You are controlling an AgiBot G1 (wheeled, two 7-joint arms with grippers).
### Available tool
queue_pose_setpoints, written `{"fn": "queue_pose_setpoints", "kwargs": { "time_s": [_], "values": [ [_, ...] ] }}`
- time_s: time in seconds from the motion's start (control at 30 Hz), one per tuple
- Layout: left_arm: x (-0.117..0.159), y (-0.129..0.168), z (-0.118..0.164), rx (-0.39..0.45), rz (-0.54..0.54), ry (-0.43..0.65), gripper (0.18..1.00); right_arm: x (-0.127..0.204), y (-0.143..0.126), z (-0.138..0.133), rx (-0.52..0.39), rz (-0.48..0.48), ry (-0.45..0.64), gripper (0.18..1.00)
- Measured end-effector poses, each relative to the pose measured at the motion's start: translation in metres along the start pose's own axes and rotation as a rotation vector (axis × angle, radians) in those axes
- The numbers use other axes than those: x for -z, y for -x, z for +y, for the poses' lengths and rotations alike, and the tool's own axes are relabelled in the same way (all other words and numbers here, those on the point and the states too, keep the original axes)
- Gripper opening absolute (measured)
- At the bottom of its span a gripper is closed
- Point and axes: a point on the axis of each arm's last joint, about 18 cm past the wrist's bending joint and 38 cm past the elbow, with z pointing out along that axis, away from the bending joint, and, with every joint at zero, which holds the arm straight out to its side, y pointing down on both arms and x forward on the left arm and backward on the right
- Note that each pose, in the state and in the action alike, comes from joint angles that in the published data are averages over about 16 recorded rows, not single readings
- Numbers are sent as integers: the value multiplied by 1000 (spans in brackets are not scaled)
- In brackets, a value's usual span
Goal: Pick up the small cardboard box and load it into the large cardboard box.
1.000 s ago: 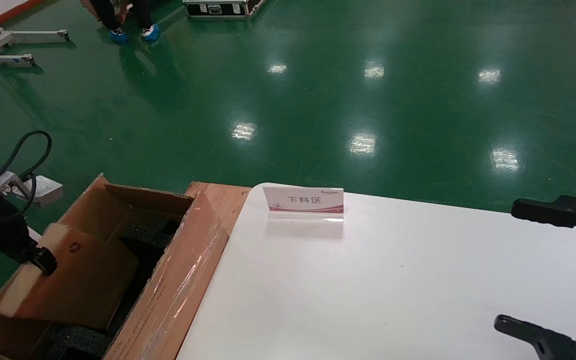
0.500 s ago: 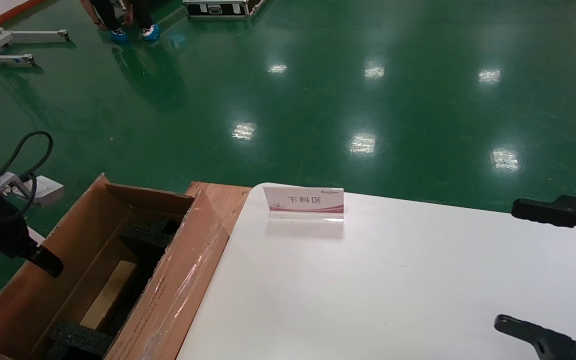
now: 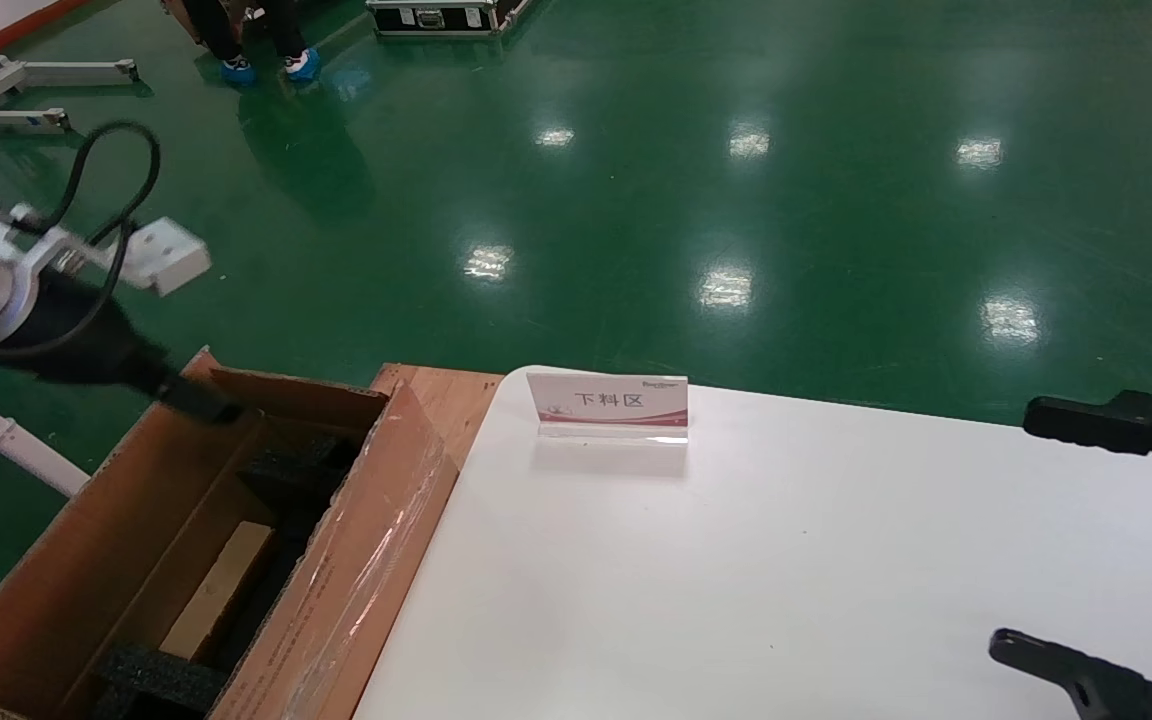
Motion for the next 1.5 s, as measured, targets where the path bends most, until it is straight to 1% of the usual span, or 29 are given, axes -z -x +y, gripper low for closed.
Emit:
{"fn": "queue_pose_setpoints", "kwargs": {
  "time_s": [0.23,0.5,0.77,1.03,1.27,1.5],
  "values": [
    [15,-19,-21,-40,36,-111,996,0,0,0,0,0,0,1001],
    [15,-51,-39,-111,137,-169,1001,0,0,0,0,1,0,1001],
    [9,-99,-55,-224,315,-227,1001,0,0,0,0,1,0,1001],
    [8,-145,-65,-331,507,-314,1001,0,0,0,0,1,0,1001],
    [14,-179,-69,-410,669,-417,1001,0,0,0,0,1,0,1001],
    [23,-205,-68,-471,816,-547,1001,0,0,0,0,1,0,1001]
  ]
}}
